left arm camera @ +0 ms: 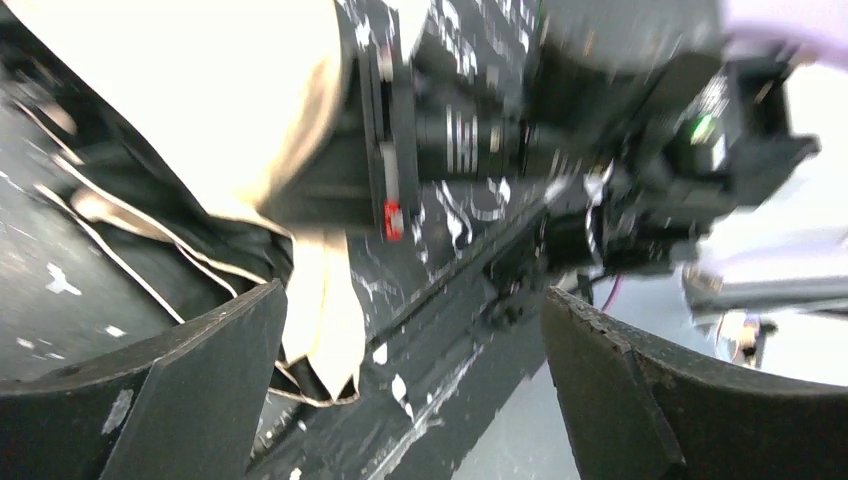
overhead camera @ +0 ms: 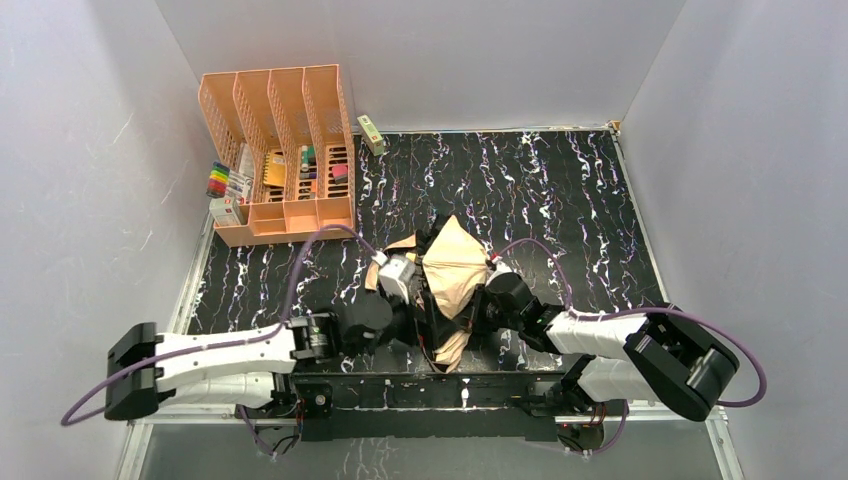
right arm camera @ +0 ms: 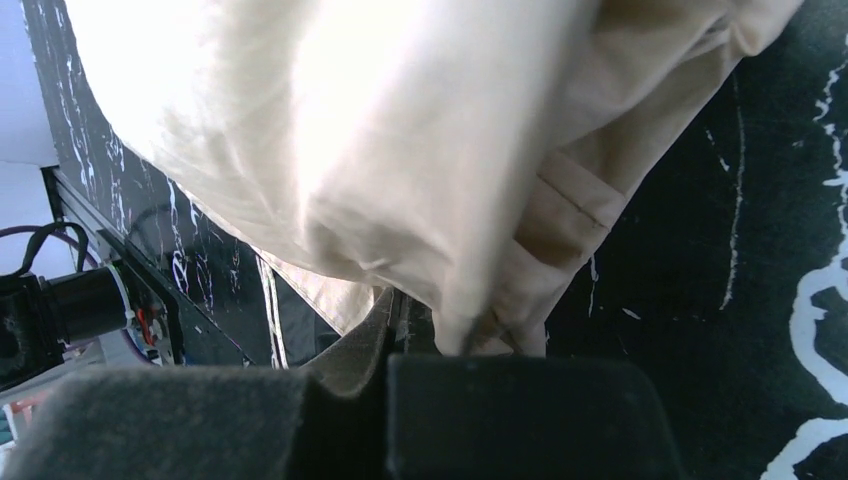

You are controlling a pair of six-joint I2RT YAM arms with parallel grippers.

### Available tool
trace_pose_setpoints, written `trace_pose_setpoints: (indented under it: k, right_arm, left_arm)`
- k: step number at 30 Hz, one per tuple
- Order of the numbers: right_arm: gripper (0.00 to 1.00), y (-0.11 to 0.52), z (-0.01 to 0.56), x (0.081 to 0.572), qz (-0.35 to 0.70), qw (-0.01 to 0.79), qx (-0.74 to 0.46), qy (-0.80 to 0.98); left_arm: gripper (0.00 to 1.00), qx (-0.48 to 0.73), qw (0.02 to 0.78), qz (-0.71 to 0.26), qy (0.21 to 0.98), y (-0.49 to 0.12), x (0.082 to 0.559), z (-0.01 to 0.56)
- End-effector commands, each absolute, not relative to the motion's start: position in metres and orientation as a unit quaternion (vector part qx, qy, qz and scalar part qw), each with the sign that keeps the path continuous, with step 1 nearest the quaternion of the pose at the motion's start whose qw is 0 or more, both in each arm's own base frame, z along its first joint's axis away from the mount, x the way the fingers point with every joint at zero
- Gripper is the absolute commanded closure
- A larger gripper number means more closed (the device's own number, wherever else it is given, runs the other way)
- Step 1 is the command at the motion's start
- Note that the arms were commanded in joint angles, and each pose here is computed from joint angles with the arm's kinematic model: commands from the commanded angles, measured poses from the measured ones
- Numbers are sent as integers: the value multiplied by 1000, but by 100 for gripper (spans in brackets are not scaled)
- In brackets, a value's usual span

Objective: Put away the umbrella

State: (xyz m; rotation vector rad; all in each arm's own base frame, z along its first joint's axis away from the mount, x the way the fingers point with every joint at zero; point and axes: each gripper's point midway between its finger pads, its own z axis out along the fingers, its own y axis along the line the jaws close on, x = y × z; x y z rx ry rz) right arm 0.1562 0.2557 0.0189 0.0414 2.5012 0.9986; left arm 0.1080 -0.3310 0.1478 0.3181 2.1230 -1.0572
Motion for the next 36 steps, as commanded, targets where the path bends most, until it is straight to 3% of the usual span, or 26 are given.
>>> trace_pose_setpoints:
  k: [1,9,19,23,36]
  right_arm:
    - [100,218,-24,131,290,194,-5,937]
    - [100,215,-23,128,284,190,-15,940]
    - [100,216,-26,126,274,175,-38,945]
    - [100,217,-25,125,279,175,-33,944]
    - [100,220,-24,127,279,175,-37,943]
  left_arm:
    - [2,98,424,-344,832,-290,158,184]
    - [2,137,385,-345,845,-288,241,219]
    - [2,154,283,-378,868,-328,345,182]
    - [5,168,238,-395,871,-347,367,158]
    - [8,177,198,-404,876,-374,400,121]
